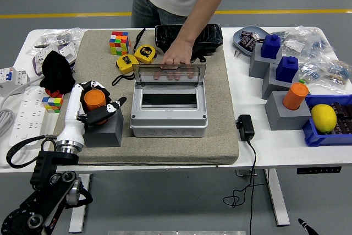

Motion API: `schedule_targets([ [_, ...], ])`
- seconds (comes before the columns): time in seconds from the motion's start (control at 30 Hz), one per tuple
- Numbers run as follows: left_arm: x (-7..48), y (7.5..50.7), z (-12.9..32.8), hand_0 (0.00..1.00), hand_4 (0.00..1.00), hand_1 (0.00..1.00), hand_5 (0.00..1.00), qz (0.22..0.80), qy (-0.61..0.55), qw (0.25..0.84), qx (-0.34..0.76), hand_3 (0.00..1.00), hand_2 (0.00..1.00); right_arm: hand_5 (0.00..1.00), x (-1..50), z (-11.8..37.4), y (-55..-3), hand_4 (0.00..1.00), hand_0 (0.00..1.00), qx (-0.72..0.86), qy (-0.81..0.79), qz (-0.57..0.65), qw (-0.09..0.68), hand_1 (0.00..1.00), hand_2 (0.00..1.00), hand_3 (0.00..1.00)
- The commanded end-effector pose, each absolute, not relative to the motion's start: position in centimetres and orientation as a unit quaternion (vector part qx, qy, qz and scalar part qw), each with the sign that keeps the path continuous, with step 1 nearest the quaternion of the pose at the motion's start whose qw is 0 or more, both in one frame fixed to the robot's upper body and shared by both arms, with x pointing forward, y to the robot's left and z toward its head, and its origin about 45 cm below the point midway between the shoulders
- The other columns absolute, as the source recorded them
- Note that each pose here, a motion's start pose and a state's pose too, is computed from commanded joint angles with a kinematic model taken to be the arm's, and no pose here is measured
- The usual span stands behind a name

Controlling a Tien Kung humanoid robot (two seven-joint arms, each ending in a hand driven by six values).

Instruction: Fetch the battery,place it into the box,close the lid of the box

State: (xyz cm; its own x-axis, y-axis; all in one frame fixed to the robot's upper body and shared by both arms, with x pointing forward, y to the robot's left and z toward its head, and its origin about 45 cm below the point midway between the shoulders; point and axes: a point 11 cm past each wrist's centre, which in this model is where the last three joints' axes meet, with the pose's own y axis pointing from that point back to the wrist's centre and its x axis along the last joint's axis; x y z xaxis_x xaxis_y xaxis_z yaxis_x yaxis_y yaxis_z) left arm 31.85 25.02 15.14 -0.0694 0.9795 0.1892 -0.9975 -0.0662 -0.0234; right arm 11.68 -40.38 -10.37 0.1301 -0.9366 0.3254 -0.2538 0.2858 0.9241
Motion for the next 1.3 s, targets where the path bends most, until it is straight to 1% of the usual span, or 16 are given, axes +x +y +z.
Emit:
schedule_targets([
  [0.43,32.4,25.1,16.0,0.087,0.965,0.037,0.002,0.74,-0.078,0.667,0.045,0.085,0.074,0.998,11.7,-10.4,-40.3,0.998,0.788,0.511,-0.583,-0.31,0.55,0.712,0.716,0.767],
  [0.47,32.4,25.1,16.0,0.056,0.971,0.013,0.002,0.74,-0.078,0.666,0.044,0.083,0.062,0.998,11.7,-10.4,-40.3,0.998,0.788,0.511,-0.583,-0.31,0.55,0.712,0.716,0.767],
  [0.63,32.6,24.9,16.6,0.056,0.971,0.013,0.002,0.738,-0.089,0.667,0.044,0.083,0.062,0.998,11.8,-10.4,-40.3,0.998,0.788,0.511,-0.584,-0.31,0.549,0.712,0.716,0.767],
  [0.67,32.7,24.8,16.7,0.047,0.998,0.002,0.002,0.737,-0.094,0.668,0.046,0.077,0.049,0.998,11.8,-10.3,-40.4,0.998,0.787,0.511,-0.584,-0.31,0.549,0.712,0.716,0.767],
  [0.7,32.8,24.7,16.8,0.047,0.998,0.002,0.002,0.736,-0.097,0.669,0.047,0.077,0.049,0.998,11.8,-10.3,-40.4,0.998,0.787,0.511,-0.584,-0.31,0.549,0.712,0.716,0.767],
  [0.83,33.3,23.9,17.7,0.047,0.998,0.002,0.002,0.717,-0.125,0.684,0.048,0.077,0.049,0.998,11.9,-10.3,-40.4,0.998,0.787,0.511,-0.584,-0.309,0.55,0.712,0.716,0.767],
  [0.87,33.4,23.6,18.1,0.057,0.998,0.002,0.038,0.712,-0.139,0.687,0.051,0.036,0.02,0.998,11.9,-10.3,-40.4,0.998,0.788,0.512,-0.584,-0.309,0.55,0.712,0.715,0.767],
  [1.03,34.0,21.8,19.5,0.057,0.998,0.002,0.038,0.677,-0.2,0.705,0.064,0.036,0.02,0.998,11.8,-10.3,-40.6,0.998,0.788,0.511,-0.582,-0.308,0.552,0.712,0.715,0.767],
  [1.07,34.1,21.2,20.0,0.051,0.998,0.002,0.16,0.666,-0.218,0.71,0.07,0.008,0.002,0.981,11.9,-10.3,-40.6,0.998,0.789,0.511,-0.582,-0.307,0.552,0.713,0.715,0.766],
  [1.2,34.2,19.5,21.2,0.051,0.998,0.002,0.16,0.633,-0.294,0.71,0.1,0.008,0.002,0.981,11.9,-10.3,-40.6,0.998,0.789,0.512,-0.582,-0.307,0.552,0.713,0.715,0.766],
  [1.3,34.4,17.6,21.8,0.05,0.998,0.002,0.157,0.584,-0.358,0.717,0.131,0.003,0.002,0.998,11.9,-10.2,-40.7,0.998,0.788,0.511,-0.583,-0.306,0.553,0.713,0.716,0.767],
])
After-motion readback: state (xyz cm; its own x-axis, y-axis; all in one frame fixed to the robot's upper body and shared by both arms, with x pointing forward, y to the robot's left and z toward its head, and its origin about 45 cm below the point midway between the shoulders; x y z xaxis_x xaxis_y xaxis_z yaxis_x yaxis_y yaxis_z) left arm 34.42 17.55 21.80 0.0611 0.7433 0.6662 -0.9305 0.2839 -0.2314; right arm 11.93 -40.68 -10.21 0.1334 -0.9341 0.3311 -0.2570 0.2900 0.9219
